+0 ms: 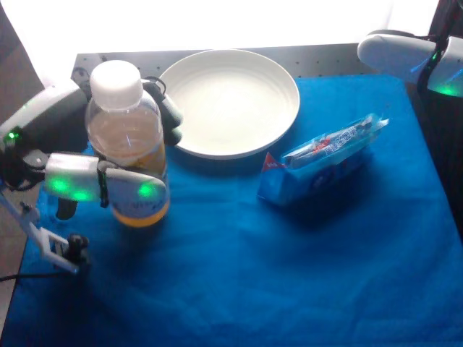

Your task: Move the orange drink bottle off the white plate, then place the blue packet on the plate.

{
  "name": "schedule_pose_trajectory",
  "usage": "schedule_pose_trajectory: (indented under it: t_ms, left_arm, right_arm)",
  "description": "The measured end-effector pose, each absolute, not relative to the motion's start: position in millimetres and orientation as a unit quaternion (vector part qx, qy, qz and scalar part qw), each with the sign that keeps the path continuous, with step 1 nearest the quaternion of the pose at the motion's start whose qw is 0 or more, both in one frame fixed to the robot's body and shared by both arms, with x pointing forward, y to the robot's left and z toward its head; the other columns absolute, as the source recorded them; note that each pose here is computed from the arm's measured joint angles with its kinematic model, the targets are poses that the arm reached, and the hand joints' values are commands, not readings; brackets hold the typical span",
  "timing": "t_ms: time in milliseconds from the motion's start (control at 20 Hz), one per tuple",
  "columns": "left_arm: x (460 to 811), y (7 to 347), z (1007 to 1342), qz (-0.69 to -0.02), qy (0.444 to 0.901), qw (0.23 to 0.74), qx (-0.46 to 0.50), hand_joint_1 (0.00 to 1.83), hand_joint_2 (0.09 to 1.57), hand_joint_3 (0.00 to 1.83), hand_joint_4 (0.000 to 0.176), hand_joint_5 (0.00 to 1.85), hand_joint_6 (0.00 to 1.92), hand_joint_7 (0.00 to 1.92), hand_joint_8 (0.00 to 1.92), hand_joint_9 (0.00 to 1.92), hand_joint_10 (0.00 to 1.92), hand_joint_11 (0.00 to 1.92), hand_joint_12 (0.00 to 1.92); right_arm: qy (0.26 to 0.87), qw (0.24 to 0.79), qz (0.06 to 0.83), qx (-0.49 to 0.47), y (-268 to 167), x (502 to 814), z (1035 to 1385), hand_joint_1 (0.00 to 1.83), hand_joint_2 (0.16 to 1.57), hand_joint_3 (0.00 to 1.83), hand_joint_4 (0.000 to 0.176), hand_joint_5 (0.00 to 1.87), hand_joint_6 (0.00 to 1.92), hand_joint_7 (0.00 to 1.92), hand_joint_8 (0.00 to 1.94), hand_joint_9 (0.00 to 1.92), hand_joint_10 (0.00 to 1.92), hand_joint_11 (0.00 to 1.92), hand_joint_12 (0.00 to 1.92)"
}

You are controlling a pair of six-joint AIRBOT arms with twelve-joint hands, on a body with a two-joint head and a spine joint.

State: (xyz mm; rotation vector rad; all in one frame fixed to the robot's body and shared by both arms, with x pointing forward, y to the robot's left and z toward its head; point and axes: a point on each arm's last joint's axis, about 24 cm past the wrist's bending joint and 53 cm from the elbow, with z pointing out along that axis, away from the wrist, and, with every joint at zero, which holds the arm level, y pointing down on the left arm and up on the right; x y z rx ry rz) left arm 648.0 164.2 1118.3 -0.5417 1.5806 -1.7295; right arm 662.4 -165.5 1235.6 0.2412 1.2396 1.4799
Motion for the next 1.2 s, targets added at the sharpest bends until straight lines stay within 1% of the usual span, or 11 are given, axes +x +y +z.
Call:
schedule_pose_trajectory:
  t_ms: [200,350,500,550,600,650,750,850,900,1000,1200]
  left_arm:
    - [645.8,164.7,1115.2,-0.669,0.615,0.357,-0.213,1.16,0.96,0.00,0.008,0.57,0.10,0.62,0.11,0.46,0.46,0.08,1.43]
    - [640.5,161.3,1115.9,-0.667,0.623,0.355,-0.202,1.05,0.84,0.00,0.031,0.36,0.00,0.41,0.00,0.42,0.09,0.00,1.33]
    - [634.2,161.3,1119.7,-0.667,0.627,0.355,-0.194,0.89,0.76,0.00,0.112,0.04,0.00,0.13,0.00,0.19,0.01,0.00,0.91]
    - [633.0,162.9,1122.0,-0.667,0.626,0.355,-0.193,0.88,0.71,0.00,0.163,0.01,0.00,0.03,0.00,0.04,0.00,0.00,0.54]
    - [632.6,164.5,1124.1,-0.666,0.626,0.357,-0.192,0.88,0.71,0.00,0.163,0.01,0.00,0.03,0.00,0.04,0.00,0.00,0.54]
    - [630.7,166.6,1125.3,-0.665,0.626,0.359,-0.191,0.80,0.66,0.00,0.175,0.00,0.00,0.00,0.00,0.00,0.00,0.00,0.02]
    - [627.9,168.6,1127.8,-0.664,0.627,0.362,-0.186,0.74,0.61,0.00,0.176,0.00,0.00,0.00,0.00,0.00,0.00,0.00,0.00]
    - [623.7,167.5,1130.9,-0.664,0.631,0.360,-0.179,0.67,0.63,0.00,0.176,0.00,0.00,0.00,0.00,0.00,0.00,0.00,0.00]
    - [620.0,166.8,1132.2,-0.665,0.632,0.358,-0.172,0.64,0.61,0.00,0.176,0.00,0.00,0.00,0.00,0.00,0.00,0.00,0.00]
    - [615.2,169.6,1132.0,-0.663,0.635,0.356,-0.172,0.61,0.66,0.01,0.176,0.00,0.00,0.00,0.00,0.00,0.00,0.00,0.00]
    - [611.0,189.1,1134.1,-0.635,0.651,0.384,-0.161,0.57,0.79,0.01,0.176,0.00,0.00,0.00,0.00,0.00,0.00,0.00,0.00]
  right_arm:
    - [0.526,0.563,0.629,0.102,-165.3,662.0,1236.1,0.52,1.03,0.00,0.000,0.61,0.00,0.33,0.00,0.24,0.00,0.00,1.00]
    - [0.525,0.564,0.630,0.102,-165.6,661.9,1236.6,0.52,1.04,0.00,0.000,0.61,0.00,0.36,0.01,0.26,0.01,0.00,1.02]
    - [0.525,0.564,0.630,0.102,-165.6,662.0,1236.6,0.52,1.04,0.00,0.000,0.60,0.00,0.35,0.00,0.26,0.00,0.00,1.04]
    - [0.524,0.564,0.630,0.102,-165.6,661.9,1236.7,0.53,1.05,0.00,0.000,0.56,0.00,0.34,0.00,0.26,0.00,0.00,1.13]
    - [0.525,0.564,0.630,0.102,-165.7,662.0,1236.6,0.53,1.05,0.00,0.000,0.56,0.00,0.34,0.00,0.26,0.00,0.00,1.13]
    - [0.524,0.563,0.630,0.102,-165.3,661.7,1236.6,0.51,1.07,0.01,0.000,0.43,0.00,0.30,0.00,0.25,0.00,0.00,1.16]
    - [0.524,0.563,0.631,0.102,-164.7,661.4,1236.3,0.54,1.03,0.00,0.005,0.26,0.00,0.29,0.00,0.23,0.00,0.00,1.15]
    - [0.524,0.562,0.631,0.102,-164.2,661.3,1236.2,0.57,1.01,0.00,0.040,0.13,0.00,0.27,0.00,0.22,0.01,0.00,0.93]
    - [0.524,0.562,0.632,0.103,-163.8,661.3,1235.8,0.54,0.99,0.00,0.106,0.11,0.00,0.18,0.00,0.18,0.00,0.00,0.80]
    - [0.524,0.562,0.632,0.103,-163.9,661.3,1235.9,0.52,0.95,0.00,0.164,0.06,0.00,0.11,0.01,0.18,0.00,0.00,0.90]
    - [0.540,0.555,0.625,0.100,-159.7,663.2,1229.3,0.73,0.80,0.00,0.176,0.00,0.00,0.00,0.00,0.13,0.00,0.00,1.15]
